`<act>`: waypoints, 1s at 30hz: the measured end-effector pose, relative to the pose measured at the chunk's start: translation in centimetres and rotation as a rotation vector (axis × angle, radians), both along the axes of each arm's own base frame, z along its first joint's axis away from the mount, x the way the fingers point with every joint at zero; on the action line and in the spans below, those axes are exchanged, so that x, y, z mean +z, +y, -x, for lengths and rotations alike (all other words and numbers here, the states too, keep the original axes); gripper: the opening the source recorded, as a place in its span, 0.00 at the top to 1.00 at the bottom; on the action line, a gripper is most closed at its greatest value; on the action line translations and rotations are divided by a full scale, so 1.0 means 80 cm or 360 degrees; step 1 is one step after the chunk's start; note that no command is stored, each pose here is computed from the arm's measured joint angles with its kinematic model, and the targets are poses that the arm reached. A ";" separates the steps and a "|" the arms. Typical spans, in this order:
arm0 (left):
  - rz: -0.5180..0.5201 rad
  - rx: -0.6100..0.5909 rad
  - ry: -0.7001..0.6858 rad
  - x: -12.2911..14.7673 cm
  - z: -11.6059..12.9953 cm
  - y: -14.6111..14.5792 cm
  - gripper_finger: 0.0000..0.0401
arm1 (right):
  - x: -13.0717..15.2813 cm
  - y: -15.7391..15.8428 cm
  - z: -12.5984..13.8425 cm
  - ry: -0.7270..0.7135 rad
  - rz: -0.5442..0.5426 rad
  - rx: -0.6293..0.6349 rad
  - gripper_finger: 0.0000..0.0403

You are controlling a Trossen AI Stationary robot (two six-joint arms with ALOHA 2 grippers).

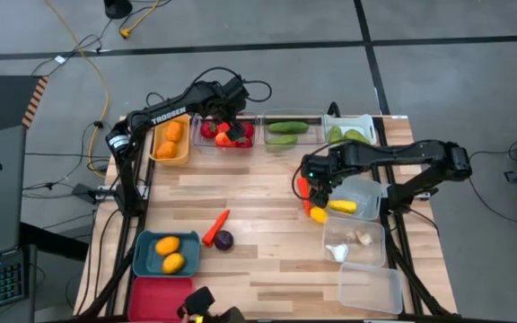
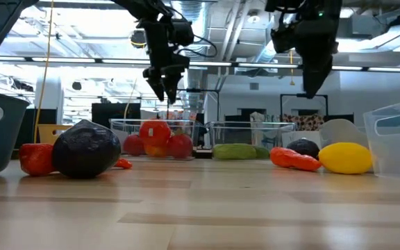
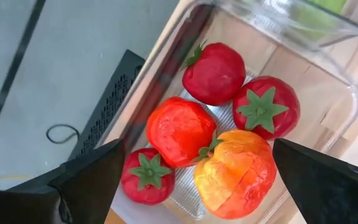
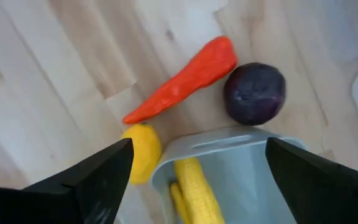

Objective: Sort produce into baskets
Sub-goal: Put the purple plum into the bottom white transparent bin

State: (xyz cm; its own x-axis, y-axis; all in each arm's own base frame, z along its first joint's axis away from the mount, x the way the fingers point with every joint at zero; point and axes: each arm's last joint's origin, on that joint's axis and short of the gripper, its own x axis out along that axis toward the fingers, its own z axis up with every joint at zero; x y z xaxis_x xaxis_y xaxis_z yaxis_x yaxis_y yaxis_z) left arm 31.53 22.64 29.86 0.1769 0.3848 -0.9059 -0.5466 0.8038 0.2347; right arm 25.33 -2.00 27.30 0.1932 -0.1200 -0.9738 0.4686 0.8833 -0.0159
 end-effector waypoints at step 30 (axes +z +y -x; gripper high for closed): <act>-0.0224 -0.0188 -0.0734 0.079 0.109 -0.172 0.01 | -0.054 -0.070 -0.037 0.0195 0.0168 0.0351 0.04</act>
